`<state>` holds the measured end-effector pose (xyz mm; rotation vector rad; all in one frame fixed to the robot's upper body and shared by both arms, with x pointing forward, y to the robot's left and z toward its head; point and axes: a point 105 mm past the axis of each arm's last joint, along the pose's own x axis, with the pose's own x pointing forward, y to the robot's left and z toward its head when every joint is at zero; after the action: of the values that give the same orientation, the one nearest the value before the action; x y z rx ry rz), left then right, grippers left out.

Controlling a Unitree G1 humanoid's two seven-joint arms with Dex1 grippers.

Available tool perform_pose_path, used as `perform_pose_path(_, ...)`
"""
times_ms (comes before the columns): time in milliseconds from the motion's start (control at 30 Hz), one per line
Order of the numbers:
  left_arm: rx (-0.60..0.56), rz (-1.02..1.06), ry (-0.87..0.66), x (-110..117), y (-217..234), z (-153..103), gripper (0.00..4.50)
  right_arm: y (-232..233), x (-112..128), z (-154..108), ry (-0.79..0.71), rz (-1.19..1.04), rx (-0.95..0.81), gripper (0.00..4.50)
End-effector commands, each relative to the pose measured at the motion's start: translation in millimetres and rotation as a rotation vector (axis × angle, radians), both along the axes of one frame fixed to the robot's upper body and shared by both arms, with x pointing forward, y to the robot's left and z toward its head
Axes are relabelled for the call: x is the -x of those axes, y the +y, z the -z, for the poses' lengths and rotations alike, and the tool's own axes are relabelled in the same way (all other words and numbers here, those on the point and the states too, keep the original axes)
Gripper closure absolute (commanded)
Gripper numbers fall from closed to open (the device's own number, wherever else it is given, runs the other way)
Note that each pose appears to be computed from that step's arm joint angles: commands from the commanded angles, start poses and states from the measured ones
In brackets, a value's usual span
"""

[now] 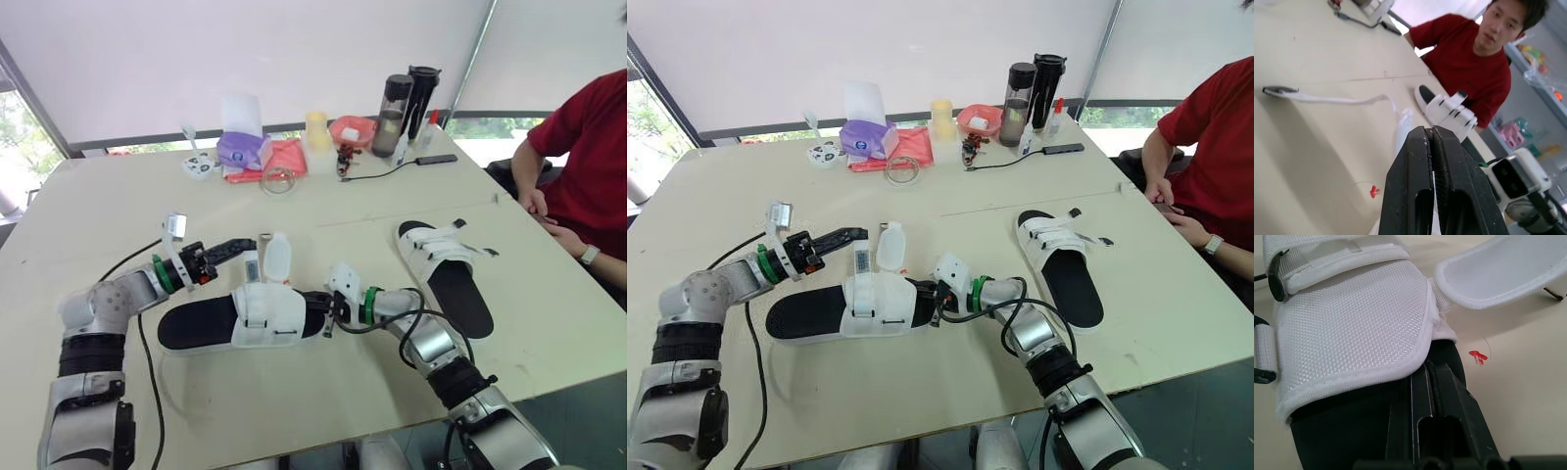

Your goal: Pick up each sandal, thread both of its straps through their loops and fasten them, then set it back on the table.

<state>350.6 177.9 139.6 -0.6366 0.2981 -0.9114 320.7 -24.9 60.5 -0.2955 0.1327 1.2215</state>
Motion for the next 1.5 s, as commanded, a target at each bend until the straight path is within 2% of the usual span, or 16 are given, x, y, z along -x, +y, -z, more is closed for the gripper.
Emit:
perform_pose_path(33, -0.033, 0.003, -0.032, -6.0, 2.6, 0.4, 4.46, -24.7, 7.6, 53.0, 0.145, 0.081, 0.155, 4.5)
perform_pose_path(400, -0.112, -0.063, 0.048, -22.6, 16.5, 38.2, 4.46, -26.3, 8.6, 53.3, 0.147, 0.087, 0.157, 4.5)
perform_pose_path(567, -0.254, 0.02, 0.057, -16.7, 5.2, 65.4, 4.46, -25.8, 9.0, 53.4, 0.148, 0.083, 0.158, 4.5)
perform_pose_path(667, -0.291, 0.059, 0.059, -13.2, 1.1, 73.3, 4.46, -26.0, 8.6, 53.3, 0.148, 0.083, 0.159, 4.5)
perform_pose_path(767, -0.376, 0.151, 0.081, -0.6, -5.4, 93.6, 4.46, -26.3, 8.4, 53.1, 0.147, 0.085, 0.16, 4.5)
perform_pose_path(933, -0.371, 0.167, 0.085, 1.7, -6.5, 96.5, 4.46, -26.8, 8.6, 53.1, 0.147, 0.087, 0.161, 4.5)
perform_pose_path(1033, -0.343, 0.152, 0.096, 0.1, -5.2, 93.5, 3.62, -26.6, 8.5, 53.2, 0.147, 0.087, 0.161, 4.5)
perform_pose_path(1167, -0.307, 0.138, 0.097, -0.3, 1.5, 85.3, 1.77, -25.9, 8.6, 53.3, 0.148, 0.085, 0.159, 4.5)
perform_pose_path(1200, -0.305, 0.126, 0.089, -1.3, 4.7, 82.7, 1.11, -25.7, 8.6, 53.4, 0.148, 0.084, 0.16, 4.5)
perform_pose_path(1233, -0.309, 0.115, 0.081, -2.3, 7.7, 80.5, 0.79, -25.5, 8.6, 53.5, 0.148, 0.083, 0.16, 4.5)
perform_pose_path(1267, -0.321, 0.102, 0.069, -3.2, 11.8, 78.5, 0.24, -25.3, 8.7, 53.7, 0.149, 0.083, 0.16, 4.5)
perform_pose_path(1300, -0.334, 0.091, 0.057, -3.8, 15.6, 76.7, 0.05, -25.2, 8.9, 53.8, 0.149, 0.082, 0.16, 4.5)
perform_pose_path(1400, -0.338, 0.068, 0.037, -4.9, 23.9, 69.4, 0.05, -24.8, 9.0, 53.9, 0.149, 0.08, 0.16, 4.5)
perform_pose_path(1500, -0.31, 0.017, 0.0, -7.8, 41.6, 48.8, 0.05, -23.9, 8.5, 53.8, 0.149, 0.079, 0.159, 4.5)
